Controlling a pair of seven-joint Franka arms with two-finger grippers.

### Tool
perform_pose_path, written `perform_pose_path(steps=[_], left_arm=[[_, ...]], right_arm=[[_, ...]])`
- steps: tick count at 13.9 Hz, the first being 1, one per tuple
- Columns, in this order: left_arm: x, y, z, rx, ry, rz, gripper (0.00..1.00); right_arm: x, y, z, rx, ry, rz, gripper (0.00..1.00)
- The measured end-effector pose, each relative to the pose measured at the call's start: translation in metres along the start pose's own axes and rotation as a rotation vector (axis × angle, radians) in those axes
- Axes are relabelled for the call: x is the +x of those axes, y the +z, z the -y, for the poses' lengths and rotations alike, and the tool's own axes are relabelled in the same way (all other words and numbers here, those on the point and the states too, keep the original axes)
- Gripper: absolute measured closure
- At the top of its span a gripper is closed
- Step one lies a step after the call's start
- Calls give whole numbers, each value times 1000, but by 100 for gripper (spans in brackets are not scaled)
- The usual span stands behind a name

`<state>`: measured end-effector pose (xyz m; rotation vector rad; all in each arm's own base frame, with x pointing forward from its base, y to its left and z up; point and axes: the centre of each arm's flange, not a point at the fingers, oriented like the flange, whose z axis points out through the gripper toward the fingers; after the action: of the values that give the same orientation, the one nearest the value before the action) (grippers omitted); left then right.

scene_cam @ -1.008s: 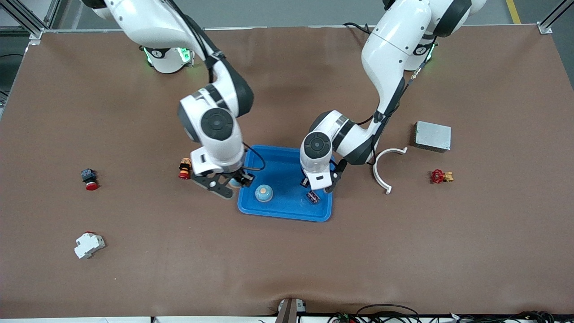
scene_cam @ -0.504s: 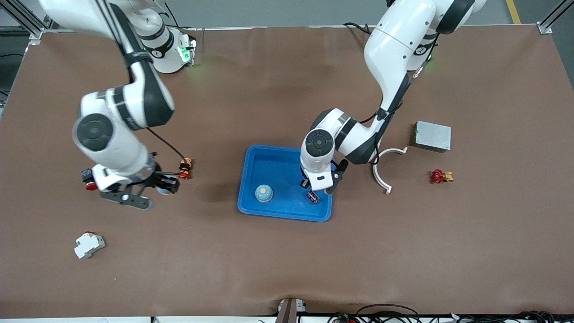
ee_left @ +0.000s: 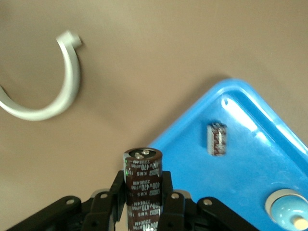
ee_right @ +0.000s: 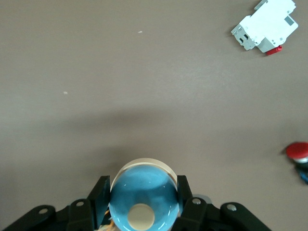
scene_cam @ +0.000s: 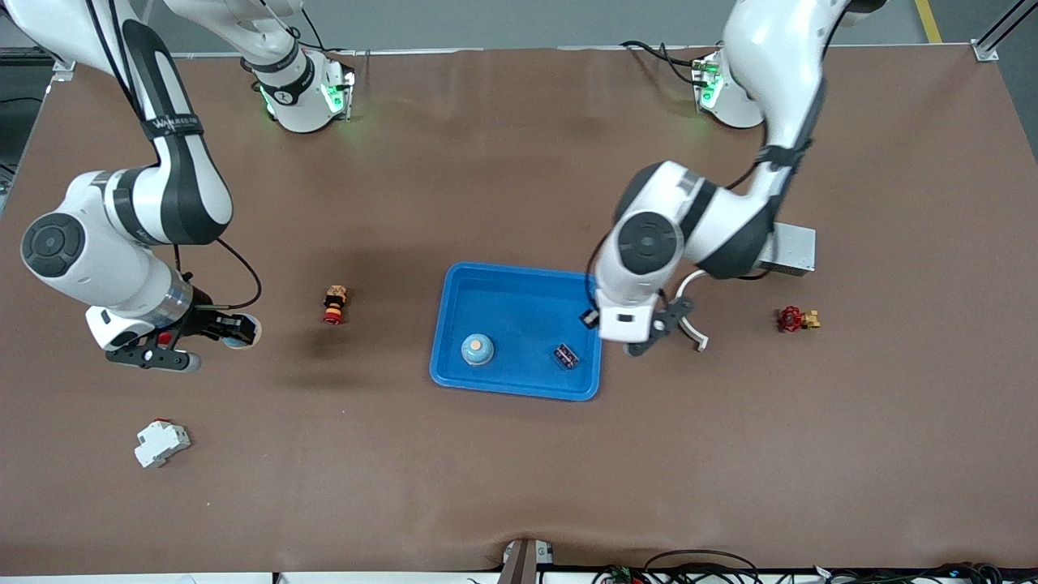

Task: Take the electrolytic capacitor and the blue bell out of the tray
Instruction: 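Carry the bell with the right gripper while the left gripper carries the capacitor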

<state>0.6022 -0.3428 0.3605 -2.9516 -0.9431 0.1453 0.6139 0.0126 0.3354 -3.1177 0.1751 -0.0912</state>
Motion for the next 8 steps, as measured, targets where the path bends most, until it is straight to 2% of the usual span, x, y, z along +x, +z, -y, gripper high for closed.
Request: perform_pose_path(steps=[4,8], left_arm=[[102,-40,88,29,123,48,67],[170,-36,157,24,216,77,67]], right_arm=[[-20,38,-27,-2,-5,-26,39],[-21,61,-33,-2,1,-38,39]])
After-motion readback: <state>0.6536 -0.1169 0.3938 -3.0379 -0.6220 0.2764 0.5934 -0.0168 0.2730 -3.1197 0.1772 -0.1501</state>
